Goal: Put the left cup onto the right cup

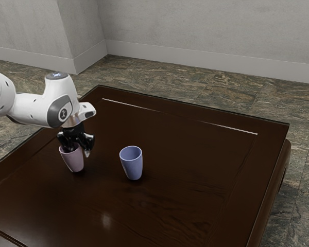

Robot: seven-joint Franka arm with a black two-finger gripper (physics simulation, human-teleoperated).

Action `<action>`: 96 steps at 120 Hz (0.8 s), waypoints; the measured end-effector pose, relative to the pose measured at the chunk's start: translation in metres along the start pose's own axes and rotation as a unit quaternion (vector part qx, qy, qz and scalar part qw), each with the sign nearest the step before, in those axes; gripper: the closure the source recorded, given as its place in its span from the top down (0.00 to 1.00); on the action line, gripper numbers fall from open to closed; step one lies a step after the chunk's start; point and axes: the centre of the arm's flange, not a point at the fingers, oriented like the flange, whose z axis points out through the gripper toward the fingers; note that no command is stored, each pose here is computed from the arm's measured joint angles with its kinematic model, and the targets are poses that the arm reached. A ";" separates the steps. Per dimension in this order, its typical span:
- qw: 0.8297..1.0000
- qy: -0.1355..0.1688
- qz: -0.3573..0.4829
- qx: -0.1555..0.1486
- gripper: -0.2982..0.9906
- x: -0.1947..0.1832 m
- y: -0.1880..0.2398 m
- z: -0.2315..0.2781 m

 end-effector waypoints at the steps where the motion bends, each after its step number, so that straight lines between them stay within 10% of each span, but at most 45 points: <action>1: 1.000 0.000 0.000 0.000 0.43 0.000 0.000 0.000; 96: 1.000 0.002 0.009 0.002 0.17 0.001 0.001 -0.003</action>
